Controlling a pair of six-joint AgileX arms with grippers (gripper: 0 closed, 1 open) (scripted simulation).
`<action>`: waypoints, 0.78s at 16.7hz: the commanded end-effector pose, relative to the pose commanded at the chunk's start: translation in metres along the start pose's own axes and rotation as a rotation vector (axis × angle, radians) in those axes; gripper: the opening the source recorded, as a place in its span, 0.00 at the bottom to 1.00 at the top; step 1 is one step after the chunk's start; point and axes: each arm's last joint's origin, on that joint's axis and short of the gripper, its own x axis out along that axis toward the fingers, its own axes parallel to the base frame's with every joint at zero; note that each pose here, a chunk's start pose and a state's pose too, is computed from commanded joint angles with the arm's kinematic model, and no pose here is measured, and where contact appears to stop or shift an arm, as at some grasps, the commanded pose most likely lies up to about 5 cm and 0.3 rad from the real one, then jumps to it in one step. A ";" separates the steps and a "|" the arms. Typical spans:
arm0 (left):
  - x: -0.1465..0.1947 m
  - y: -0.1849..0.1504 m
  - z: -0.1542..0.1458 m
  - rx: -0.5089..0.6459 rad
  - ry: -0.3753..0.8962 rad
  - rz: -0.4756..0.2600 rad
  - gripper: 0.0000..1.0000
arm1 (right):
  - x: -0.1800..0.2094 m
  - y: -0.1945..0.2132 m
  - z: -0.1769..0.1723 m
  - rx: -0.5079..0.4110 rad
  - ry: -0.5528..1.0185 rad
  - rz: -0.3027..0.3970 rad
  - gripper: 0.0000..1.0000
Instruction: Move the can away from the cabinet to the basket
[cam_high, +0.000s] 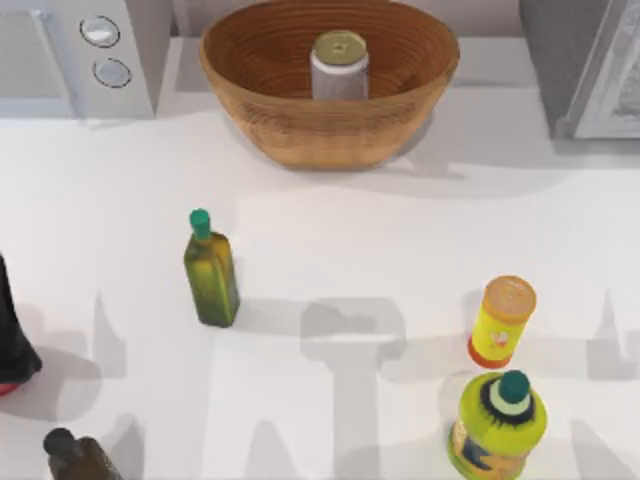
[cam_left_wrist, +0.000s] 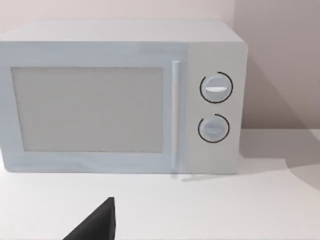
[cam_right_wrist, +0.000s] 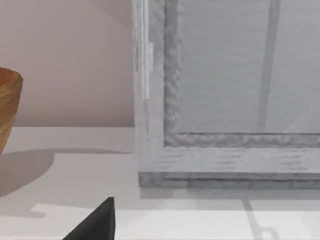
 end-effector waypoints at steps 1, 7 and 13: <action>0.000 0.000 0.000 0.000 0.000 0.000 1.00 | 0.000 0.000 0.000 0.000 0.000 0.000 1.00; 0.000 0.000 0.000 0.000 0.000 0.000 1.00 | 0.001 -0.002 0.006 0.000 -0.013 -0.002 1.00; 0.000 0.000 0.000 0.000 0.000 0.000 1.00 | 0.021 -0.027 0.037 -0.014 -0.057 -0.006 1.00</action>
